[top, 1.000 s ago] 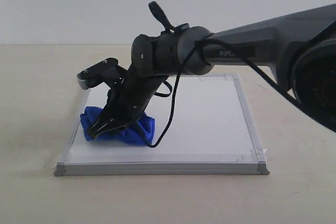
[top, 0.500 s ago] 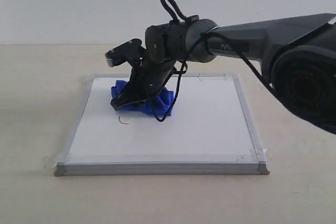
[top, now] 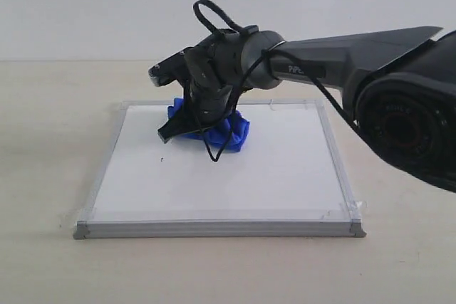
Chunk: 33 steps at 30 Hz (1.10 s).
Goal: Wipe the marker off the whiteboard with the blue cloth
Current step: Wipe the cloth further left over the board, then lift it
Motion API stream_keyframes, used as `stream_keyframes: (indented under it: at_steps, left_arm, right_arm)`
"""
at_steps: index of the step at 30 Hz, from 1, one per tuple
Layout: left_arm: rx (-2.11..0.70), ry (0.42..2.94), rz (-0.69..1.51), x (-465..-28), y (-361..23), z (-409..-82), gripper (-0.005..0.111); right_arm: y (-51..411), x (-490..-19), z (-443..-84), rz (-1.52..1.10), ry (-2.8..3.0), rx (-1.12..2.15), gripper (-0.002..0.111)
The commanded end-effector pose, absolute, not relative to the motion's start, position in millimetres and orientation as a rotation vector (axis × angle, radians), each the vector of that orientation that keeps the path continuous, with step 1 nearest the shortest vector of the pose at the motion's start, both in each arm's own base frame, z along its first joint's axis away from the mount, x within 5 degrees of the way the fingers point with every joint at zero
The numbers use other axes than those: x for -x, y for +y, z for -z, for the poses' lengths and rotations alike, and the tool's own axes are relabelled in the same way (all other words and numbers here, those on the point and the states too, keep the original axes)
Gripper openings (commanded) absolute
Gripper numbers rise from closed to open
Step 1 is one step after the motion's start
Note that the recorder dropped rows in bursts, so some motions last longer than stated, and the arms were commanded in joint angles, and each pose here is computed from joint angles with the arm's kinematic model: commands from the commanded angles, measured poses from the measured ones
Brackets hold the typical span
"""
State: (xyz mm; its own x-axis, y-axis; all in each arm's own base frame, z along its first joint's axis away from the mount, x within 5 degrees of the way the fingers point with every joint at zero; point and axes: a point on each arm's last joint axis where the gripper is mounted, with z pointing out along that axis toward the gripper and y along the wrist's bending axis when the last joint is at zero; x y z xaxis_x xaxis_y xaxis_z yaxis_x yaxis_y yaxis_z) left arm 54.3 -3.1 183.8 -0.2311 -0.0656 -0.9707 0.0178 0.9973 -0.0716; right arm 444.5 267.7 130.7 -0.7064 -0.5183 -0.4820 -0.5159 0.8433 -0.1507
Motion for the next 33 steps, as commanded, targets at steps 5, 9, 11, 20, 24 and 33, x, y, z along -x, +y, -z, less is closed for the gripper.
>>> stream_keyframes:
  at_steps: [5,9,11,20,24,33]
  left_arm:
    - [0.032,1.794,0.076,-54.2,-3.2,-185.2,0.004]
    - [0.032,1.794,0.076,-54.2,-3.2,-185.2,0.004]
    - [0.032,1.794,0.076,-54.2,-3.2,-185.2,0.004]
    - [0.032,1.794,0.076,-54.2,-3.2,-185.2,0.004]
    - [0.032,1.794,0.076,-54.2,-3.2,-185.2,0.004]
    - [0.032,1.794,0.076,-54.2,-3.2,-185.2,0.004]
  right_arm:
    - [346.4,-369.1,-124.6,-0.361,2.534,1.253,0.0]
    - [342.7,-382.5,-133.3,-0.011,2.425,1.226,0.0]
    - [305.6,-416.7,-133.5,0.305,2.396,1.017,0.0]
    - [317.1,-397.8,-124.0,0.072,2.516,1.179,0.0]
    - [348.6,-369.7,-123.3,-0.084,2.419,1.441,0.0]
    - [323.6,-405.9,-130.2,0.106,2.339,1.248,0.0]
